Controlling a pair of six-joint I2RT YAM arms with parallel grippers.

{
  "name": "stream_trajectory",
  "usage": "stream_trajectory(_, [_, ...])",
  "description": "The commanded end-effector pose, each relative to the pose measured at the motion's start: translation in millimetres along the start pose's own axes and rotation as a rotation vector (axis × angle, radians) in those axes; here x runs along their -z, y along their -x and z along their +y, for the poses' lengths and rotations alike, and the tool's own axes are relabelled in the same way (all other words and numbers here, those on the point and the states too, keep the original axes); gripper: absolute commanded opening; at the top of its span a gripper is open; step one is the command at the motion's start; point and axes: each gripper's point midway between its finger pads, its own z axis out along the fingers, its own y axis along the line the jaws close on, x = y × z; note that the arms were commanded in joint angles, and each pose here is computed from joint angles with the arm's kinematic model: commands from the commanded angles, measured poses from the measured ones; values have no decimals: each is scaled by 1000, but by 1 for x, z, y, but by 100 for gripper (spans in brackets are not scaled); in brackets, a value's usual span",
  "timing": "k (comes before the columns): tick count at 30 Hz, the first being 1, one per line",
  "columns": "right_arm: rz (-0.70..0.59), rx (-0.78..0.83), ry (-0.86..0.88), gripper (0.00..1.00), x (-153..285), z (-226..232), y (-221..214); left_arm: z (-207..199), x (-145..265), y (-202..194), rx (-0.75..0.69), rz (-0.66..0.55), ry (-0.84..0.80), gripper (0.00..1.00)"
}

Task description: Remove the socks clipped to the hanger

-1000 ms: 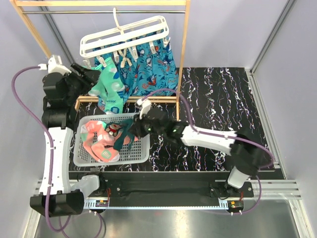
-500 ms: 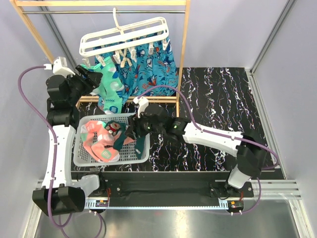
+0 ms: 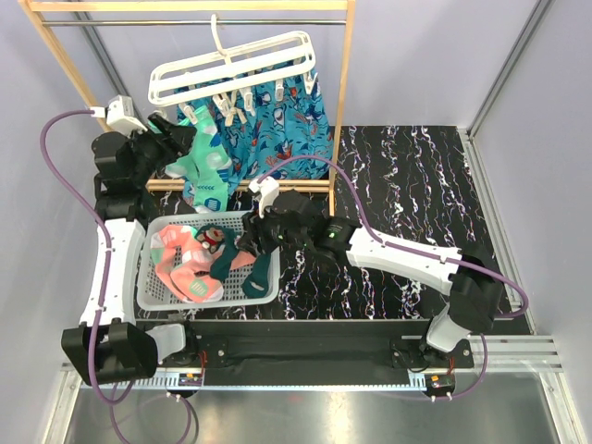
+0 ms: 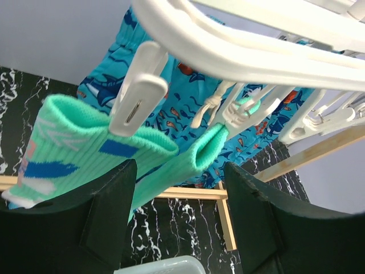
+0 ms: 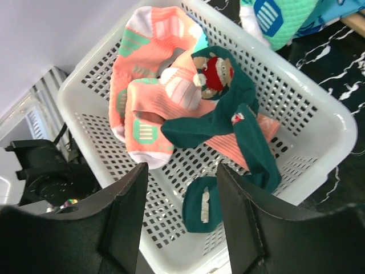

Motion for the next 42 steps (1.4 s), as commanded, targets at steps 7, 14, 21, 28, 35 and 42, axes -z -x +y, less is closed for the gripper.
stream_trajectory(7, [-141,122,-89,60,5,-9,60,-32,-8,5,-71,-39,-159,47])
stream_trajectory(14, [-311,204,-282,68,-1,-39,133,-61,4,2,-6,-10,-235,9])
stream_trajectory(21, [-495,215,-355,83,-20,-56,182,-80,8,6,101,20,-299,0])
stream_trajectory(28, [-508,304,-380,85,-68,-66,183,-92,12,13,163,32,-330,0])
stream_trajectory(35, [-563,309,-597,63,-68,-102,197,-99,19,9,243,68,-350,0])
stream_trajectory(42, [-590,331,-532,0,-38,-86,205,-105,26,17,273,57,-345,10])
